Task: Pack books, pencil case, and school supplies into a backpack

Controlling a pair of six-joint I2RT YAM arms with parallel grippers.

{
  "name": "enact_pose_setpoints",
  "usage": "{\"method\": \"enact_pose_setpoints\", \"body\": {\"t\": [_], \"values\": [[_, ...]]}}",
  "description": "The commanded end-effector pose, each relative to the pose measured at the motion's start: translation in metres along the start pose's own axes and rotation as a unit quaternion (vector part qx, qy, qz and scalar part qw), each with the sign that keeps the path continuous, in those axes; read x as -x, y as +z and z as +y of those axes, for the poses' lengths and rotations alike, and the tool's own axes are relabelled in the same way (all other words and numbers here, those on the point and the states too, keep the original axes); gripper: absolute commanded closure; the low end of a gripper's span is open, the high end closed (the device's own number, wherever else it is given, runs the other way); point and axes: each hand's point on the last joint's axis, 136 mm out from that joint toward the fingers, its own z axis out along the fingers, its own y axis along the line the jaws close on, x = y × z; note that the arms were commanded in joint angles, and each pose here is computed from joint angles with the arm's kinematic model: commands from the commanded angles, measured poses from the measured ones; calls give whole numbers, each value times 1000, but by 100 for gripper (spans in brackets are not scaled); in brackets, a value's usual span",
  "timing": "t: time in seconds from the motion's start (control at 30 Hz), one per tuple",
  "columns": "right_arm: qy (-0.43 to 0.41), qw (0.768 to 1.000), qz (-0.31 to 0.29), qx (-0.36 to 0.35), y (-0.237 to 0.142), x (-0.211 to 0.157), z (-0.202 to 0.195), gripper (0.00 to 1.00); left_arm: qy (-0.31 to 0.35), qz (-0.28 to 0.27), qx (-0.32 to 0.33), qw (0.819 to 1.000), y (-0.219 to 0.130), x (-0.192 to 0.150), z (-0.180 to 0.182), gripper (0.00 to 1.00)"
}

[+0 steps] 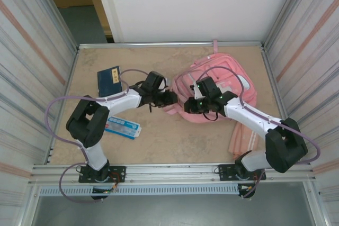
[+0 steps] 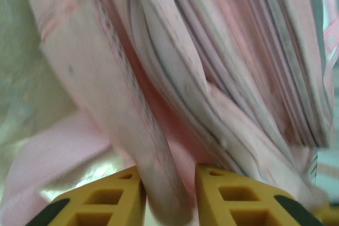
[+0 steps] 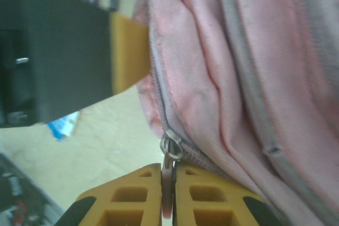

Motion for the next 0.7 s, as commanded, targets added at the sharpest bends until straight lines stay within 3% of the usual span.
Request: {"method": "enact_pose_setpoints", "body": {"t": [0.0,0.13,0.27,0.37,0.67], "values": [[-32,999,-31,12,11,0,-2,90,37,9,-75,996,-18,-9,-25,67],[-46,999,-6,16,26,-11,5,89,30,39,-78,996,-14,-31,-12,66],[-73,997,10,3,29,-17,13,75,32,34,-57,997,-23,-41,-1,66],[-81,997,13,4,20,-16,17,65,78,10,-50,996,-34,-46,-10,66],[-112,989,-75,-57,-36,-2,-13,53,197,-7,-49,979,-35,-50,-42,61]]}}
